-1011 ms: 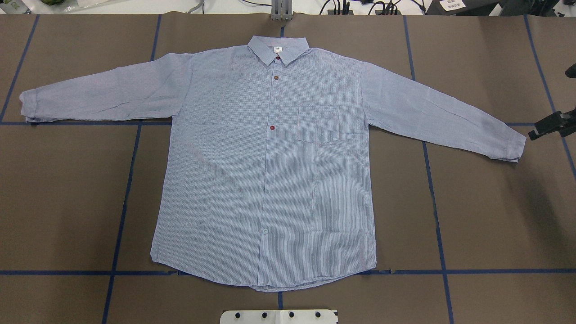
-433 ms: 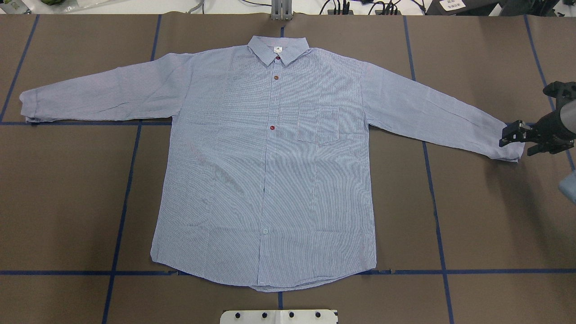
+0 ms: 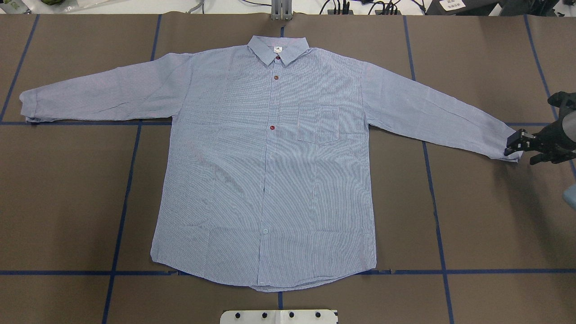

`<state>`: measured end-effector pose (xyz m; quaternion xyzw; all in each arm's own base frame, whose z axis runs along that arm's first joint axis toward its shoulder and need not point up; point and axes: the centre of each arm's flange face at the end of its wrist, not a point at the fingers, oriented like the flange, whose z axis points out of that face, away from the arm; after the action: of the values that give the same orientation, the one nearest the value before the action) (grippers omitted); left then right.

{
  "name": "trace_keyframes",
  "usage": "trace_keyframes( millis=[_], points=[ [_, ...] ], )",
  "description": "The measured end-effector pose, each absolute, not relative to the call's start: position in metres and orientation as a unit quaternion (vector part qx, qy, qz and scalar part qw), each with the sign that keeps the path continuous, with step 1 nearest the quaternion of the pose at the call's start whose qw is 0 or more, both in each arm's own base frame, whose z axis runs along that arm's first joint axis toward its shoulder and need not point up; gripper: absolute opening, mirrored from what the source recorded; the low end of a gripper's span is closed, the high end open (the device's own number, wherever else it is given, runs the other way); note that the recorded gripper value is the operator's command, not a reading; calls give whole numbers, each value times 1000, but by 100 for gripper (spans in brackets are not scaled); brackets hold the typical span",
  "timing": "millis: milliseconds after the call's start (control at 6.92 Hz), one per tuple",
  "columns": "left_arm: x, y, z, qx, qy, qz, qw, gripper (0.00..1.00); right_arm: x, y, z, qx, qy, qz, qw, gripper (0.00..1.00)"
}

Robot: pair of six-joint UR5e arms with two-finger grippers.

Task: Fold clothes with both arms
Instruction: 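Reach the right gripper to the cuff of the sleeve nearest it and grasp, then carry the sleeve cuff with the right gripper across toward the collar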

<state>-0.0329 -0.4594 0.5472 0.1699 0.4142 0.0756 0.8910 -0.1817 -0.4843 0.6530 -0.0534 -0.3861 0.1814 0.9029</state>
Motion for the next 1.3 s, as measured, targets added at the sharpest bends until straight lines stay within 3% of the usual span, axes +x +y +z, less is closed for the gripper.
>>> trace_keyframes(
  millis=[722, 1300],
  points=[
    [-33, -459, 546, 171, 413, 77, 891, 100, -188, -496, 629, -67, -410, 193, 889, 0],
    [-33, -459, 543, 174, 414, 78, 890, 100, -220, -564, 469, -57, -486, 175, 854, 0]
  ],
)
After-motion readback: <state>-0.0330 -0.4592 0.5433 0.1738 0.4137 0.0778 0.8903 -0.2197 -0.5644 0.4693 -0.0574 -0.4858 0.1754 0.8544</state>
